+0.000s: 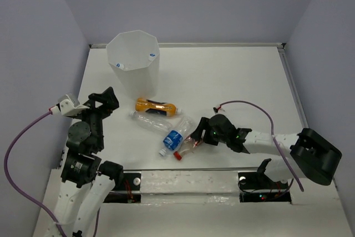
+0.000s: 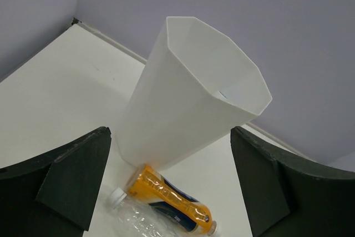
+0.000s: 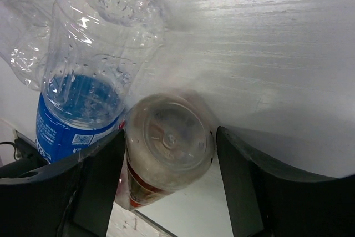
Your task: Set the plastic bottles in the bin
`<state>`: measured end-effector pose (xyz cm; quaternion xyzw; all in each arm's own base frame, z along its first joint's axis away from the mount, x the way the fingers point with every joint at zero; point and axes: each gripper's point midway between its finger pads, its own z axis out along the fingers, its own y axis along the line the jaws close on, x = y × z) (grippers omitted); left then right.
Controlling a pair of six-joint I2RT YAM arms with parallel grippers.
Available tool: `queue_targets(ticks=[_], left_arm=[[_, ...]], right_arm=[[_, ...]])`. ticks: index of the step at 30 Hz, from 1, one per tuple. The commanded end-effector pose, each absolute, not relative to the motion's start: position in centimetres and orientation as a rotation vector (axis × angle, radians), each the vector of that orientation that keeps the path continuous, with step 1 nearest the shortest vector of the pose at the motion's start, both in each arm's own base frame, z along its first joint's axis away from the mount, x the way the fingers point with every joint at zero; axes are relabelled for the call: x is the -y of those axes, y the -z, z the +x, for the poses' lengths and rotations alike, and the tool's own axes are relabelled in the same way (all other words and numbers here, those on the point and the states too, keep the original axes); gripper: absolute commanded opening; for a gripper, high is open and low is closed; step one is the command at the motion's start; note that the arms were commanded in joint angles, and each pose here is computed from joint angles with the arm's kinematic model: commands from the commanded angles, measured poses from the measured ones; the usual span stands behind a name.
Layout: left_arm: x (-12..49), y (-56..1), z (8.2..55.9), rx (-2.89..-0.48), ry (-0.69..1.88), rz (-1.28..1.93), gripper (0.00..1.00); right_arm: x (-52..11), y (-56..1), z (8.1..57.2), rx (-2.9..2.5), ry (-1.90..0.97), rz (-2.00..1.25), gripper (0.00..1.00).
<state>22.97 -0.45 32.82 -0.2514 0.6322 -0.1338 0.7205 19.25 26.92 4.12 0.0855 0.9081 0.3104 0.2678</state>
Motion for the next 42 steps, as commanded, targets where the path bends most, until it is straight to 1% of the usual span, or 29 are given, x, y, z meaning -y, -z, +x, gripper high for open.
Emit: queue_targets(ticks=[1,4,5,7,9,10,12,16,18,20,21,23,24,26,27,28,29,30,31,33,34,35,36,37,39,40,41,42], left_arm=[[0.6,-33.6,23.4,-1.368,0.3,-0.543,0.99],[0.5,-33.6,23.4,-1.369,0.299,-0.544,0.99],[0.6,-33.5,23.5,-1.373,0.298,-0.543,0.99],[0.7,-33.5,23.5,-1.374,0.302,-0.54,0.99],[0.7,-33.5,23.5,-1.374,0.303,-0.538,0.99],[0.7,-33.5,23.5,-1.375,0.304,-0.537,0.99],[0.7,-33.6,23.4,-1.372,0.305,-0.537,0.99],[0.7,-33.8,23.3,-1.366,0.31,-0.534,0.99],[0.7,-33.9,23.2,-1.362,0.313,-0.533,0.99],[0.7,-34.0,23.1,-1.359,0.318,-0.53,0.99],[0.8,-34.0,23.1,-1.358,0.322,-0.529,0.99],[0.8,-34.1,23.0,-1.354,0.326,-0.528,0.99],[0.8,-34.2,23.0,-1.35,0.33,-0.526,0.99],[0.7,-34.4,22.8,-1.342,0.331,-0.526,0.99],[0.7,-34.4,22.7,-1.339,0.332,-0.529,0.99],[0.6,-34.5,22.6,-1.336,0.33,-0.53,0.99],[0.6,-34.4,22.5,-1.334,0.331,-0.53,0.99],[0.6,-34.5,22.4,-1.332,0.333,-0.529,0.99],[0.5,-34.5,22.3,-1.328,0.335,-0.53,0.99],[0.6,-34.7,22.1,-1.323,0.345,-0.525,0.99],[0.6,-34.8,21.9,-1.319,0.347,-0.523,0.99],[0.6,-34.9,21.8,-1.314,0.351,-0.523,0.99],[0.6,-35.0,21.7,-1.31,0.353,-0.521,0.99],[0.6,-35.1,21.6,-1.306,0.358,-0.522,0.99],[0.7,-35.1,21.5,-1.305,0.362,-0.518,0.99],[0.8,-35.1,21.5,-1.307,0.366,-0.514,0.99],[0.9,-35.1,21.5,-1.309,0.37,-0.511,0.99],[1.0,-35.1,21.5,-1.311,0.372,-0.509,0.99]], right_arm=[[-27.3,-3.8,19.6,-2.42,-0.859,0.257,0.7],[-27.1,-3.7,19.6,-2.411,-0.85,0.263,0.66],[-27.0,-4.1,19.8,-2.395,-0.854,0.262,0.58],[-26.6,-4.2,19.6,-2.394,-0.846,0.263,0.47],[-26.2,-5.1,19.7,-2.371,-0.842,0.264,0.45],[-25.4,-4.8,19.3,-2.397,-0.795,0.255,0.45],[-24.8,-5.8,19.6,-2.379,-0.755,0.249,0.45],[-21.9,-8.9,19.4,-2.363,-0.6,0.151,0.44],[-22.1,-14.0,20.4,-2.251,-0.614,0.03,0.44],[-22.1,-17.2,20.6,-2.19,-0.602,-0.098,0.44],[-23.1,-21.1,21.0,-2.114,-0.668,-0.138,0.44],[-24.2,-24.3,21.8,-2.035,-0.678,-0.225,0.44],[-25.5,-28.4,22.7,-1.923,-0.739,-0.238,0.44],[-26.7,-32.0,24.1,-1.808,-0.731,-0.295,0.44],[-28.0,-32.9,25.2,-1.779,-0.723,-0.322,0.44],[-29.3,-36.1,25.8,-1.674,-0.771,-0.333,0.44],[-29.9,-39.8,26.5,-1.566,-0.766,-0.356,0.44],[-30.4,-42.0,27.0,-1.5,-0.764,-0.363,0.44],[-31.4,-45.8,28.2,-1.382,-0.745,-0.373,0.44],[-32.7,-48.8,29.4,-1.304,-0.724,-0.385,0.44],[-34.8,-48.3,30.9,-1.302,-0.709,-0.419,0.44],[-35.6,-49.5,31.5,-1.254,-0.669,-0.457,0.44],[-35.7,-52.8,32.0,-1.175,-0.668,-0.425,0.44],[-37.8,-51.1,34.1,-1.19,-0.607,-0.462,0.44],[-39.2,-51.3,36.2,-1.161,-0.54,-0.457,0.44],[-40.2,-51.0,38.5,-1.147,-0.462,-0.433,0.44],[-39.2,-53.2,38.5,-1.105,-0.435,-0.392,0.44],[-40.5,-52.2,40.5,-1.117,-0.393,-0.368,0.44]])
